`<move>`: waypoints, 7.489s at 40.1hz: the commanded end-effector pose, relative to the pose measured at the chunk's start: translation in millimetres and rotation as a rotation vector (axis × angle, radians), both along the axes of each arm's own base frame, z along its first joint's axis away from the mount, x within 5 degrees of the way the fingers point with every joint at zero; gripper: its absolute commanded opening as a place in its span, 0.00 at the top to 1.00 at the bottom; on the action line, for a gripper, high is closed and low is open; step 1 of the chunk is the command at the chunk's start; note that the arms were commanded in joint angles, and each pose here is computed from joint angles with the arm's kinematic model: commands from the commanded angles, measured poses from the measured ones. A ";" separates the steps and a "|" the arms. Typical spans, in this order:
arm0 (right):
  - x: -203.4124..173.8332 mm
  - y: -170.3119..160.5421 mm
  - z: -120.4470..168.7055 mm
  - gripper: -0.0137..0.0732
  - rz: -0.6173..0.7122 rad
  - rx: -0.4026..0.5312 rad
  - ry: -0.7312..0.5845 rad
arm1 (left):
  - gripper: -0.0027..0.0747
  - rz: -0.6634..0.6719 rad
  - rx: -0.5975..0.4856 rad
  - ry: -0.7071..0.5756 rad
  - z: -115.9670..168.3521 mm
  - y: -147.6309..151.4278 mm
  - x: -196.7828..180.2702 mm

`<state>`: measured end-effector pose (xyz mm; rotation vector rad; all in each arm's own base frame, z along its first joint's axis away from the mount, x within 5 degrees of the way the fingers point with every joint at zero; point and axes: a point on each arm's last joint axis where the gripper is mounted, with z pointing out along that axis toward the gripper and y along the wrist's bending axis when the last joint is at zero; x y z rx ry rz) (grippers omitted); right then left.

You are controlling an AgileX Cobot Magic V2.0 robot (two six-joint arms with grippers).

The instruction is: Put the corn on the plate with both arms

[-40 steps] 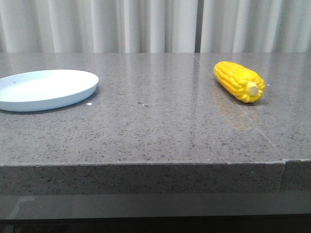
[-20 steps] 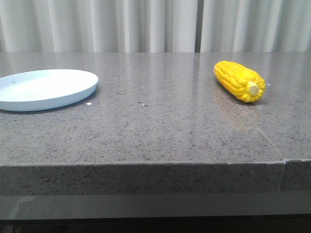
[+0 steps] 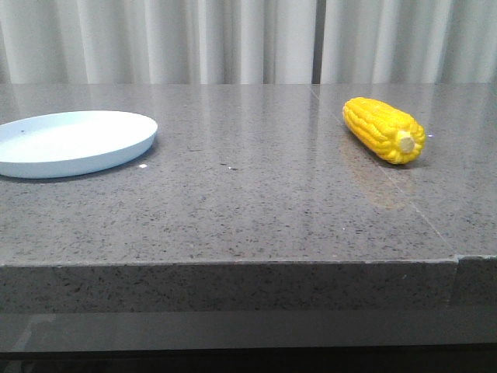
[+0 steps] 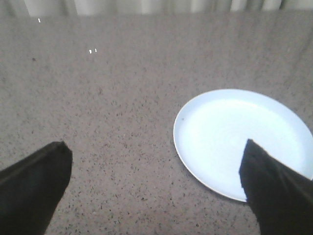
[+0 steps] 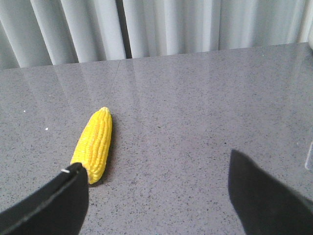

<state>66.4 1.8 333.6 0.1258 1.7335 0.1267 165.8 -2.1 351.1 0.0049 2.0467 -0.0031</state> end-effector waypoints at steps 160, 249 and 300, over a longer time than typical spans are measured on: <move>1.4 -0.4 16.5 0.14 -0.003 -0.008 -0.094 | 0.99 -0.159 -0.055 -0.379 -30.7 -11.0 -89.8; 310.9 92.5 -27.6 0.67 0.269 0.117 0.699 | 0.99 -0.160 -0.061 -0.560 -41.3 -3.1 -131.0; 283.1 214.3 -30.7 0.13 0.526 0.318 0.641 | 0.99 -0.160 -0.061 -0.560 -41.3 -3.1 -131.0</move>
